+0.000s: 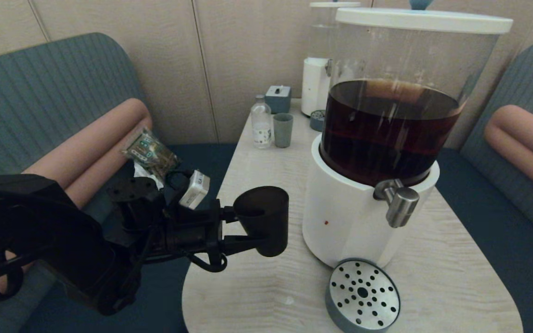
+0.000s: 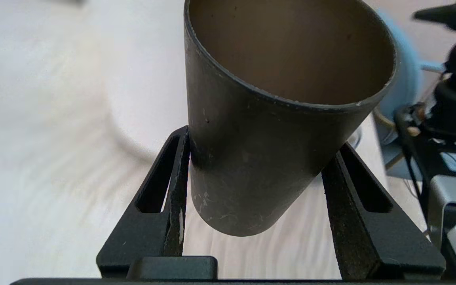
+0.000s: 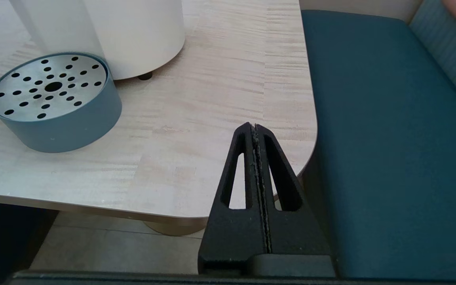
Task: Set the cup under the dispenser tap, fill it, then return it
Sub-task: Pick up the cup, then place it under the water dispenser
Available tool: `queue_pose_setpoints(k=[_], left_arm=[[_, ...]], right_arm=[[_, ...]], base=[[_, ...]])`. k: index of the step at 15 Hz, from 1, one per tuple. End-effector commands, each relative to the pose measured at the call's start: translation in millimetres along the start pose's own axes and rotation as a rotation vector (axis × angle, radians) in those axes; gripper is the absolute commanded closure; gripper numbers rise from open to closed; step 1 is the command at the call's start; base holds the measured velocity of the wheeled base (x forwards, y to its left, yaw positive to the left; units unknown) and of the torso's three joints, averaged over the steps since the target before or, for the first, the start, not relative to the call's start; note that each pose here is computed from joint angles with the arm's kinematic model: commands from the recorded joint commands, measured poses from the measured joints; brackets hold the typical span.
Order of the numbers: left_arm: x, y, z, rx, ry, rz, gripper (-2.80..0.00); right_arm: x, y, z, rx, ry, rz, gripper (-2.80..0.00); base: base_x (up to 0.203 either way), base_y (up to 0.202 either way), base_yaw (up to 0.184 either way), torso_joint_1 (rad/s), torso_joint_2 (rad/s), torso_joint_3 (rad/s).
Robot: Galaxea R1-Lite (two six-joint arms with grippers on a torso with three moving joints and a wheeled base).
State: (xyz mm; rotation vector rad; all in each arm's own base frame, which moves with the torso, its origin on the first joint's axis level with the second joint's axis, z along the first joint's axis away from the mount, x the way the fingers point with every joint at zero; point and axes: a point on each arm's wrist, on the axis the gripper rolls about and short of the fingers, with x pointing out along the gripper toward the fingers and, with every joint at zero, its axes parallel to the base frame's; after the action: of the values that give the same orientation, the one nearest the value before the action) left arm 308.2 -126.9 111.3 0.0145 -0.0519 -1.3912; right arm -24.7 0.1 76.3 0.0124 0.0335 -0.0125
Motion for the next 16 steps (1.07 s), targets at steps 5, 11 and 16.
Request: queue_pose_setpoints(k=[5, 11, 16], left_arm=[[24, -18.9, 0, -0.018, -0.004, -0.095, 0.0], [50, -42.7, -7, -0.047, 0.011, -0.186, 0.0], [73, -50.1, -14, -0.054, 0.012, -0.212, 0.0]], right_arm=[[0, 0, 0, 0.0, -0.001, 0.0, 0.0], [0, 0, 0, 0.0, -0.001, 0.0, 0.0], [0, 0, 0, 0.0, -0.002, 0.0, 0.0]], base=[[0.0, 0.0, 0.0, 0.0, 0.0, 0.0], [0.0, 0.0, 0.0, 0.0, 0.0, 0.0], [0.0, 0.0, 0.0, 0.0, 0.0, 0.0]])
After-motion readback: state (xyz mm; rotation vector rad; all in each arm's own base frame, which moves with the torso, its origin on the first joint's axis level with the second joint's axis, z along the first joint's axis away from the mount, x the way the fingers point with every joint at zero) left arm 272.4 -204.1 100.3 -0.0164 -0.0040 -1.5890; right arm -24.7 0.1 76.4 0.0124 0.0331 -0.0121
